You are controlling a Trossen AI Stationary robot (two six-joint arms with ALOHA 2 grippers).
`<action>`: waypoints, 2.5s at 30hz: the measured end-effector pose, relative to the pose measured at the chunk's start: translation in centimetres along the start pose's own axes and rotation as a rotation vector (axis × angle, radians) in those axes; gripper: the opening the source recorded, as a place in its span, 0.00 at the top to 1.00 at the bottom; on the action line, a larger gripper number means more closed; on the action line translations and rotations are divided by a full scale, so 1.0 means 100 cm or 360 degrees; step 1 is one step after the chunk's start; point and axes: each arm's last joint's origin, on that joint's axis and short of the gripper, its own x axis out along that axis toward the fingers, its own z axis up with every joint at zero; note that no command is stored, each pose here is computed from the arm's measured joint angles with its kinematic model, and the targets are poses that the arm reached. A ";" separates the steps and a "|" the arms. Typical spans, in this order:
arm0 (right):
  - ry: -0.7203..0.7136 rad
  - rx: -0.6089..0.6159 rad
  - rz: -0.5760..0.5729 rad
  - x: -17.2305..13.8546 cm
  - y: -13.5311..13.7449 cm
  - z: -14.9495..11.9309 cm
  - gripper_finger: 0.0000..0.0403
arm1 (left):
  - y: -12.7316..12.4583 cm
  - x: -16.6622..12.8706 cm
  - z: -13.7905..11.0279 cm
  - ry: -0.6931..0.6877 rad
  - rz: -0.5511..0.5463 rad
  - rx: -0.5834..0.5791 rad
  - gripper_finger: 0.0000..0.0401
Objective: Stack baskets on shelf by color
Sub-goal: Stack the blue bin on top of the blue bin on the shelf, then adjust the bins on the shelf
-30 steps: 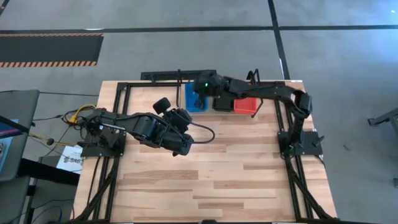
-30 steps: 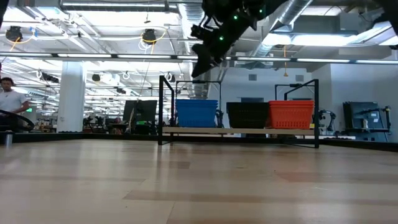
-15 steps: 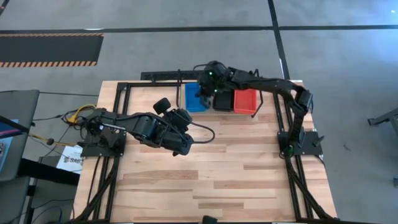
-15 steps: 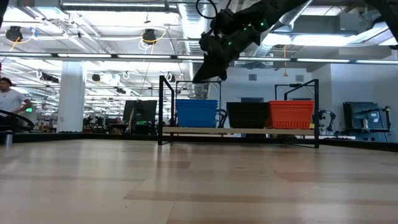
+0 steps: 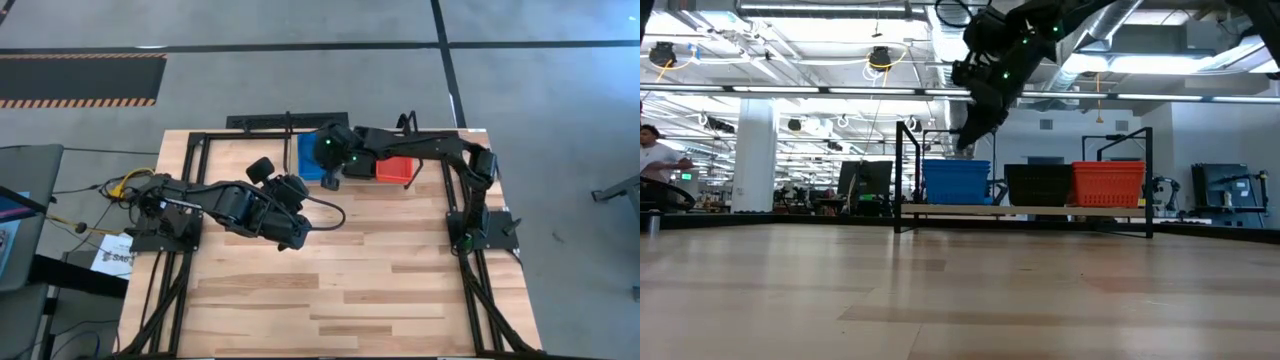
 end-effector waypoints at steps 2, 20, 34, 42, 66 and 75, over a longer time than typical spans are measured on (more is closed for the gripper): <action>0.0043 -0.0022 -0.0045 0.003 0.003 -0.002 1.00 | 0.000 0.000 0.000 0.0000 0.0000 -0.0001 0.78; 0.0078 0.0062 0.0075 0.037 0.011 -0.010 1.00 | -0.001 0.000 -0.001 0.0015 -0.0020 -0.0037 0.78; -0.0116 0.0132 0.0000 0.037 -0.006 -0.001 1.00 | -0.001 0.000 -0.001 0.0016 -0.0021 -0.0032 0.78; -0.0046 0.0235 -0.0092 0.034 -0.040 -0.014 1.00 | -0.001 0.000 -0.001 0.0020 -0.0026 -0.0037 0.78; -0.0021 0.0397 -0.0247 0.025 -0.098 -0.036 1.00 | -0.001 0.000 -0.001 0.0023 -0.0029 -0.0042 0.78; -0.0009 0.0270 -0.0189 0.013 -0.064 -0.019 1.00 | -0.001 0.000 -0.001 0.0022 -0.0028 -0.0029 0.78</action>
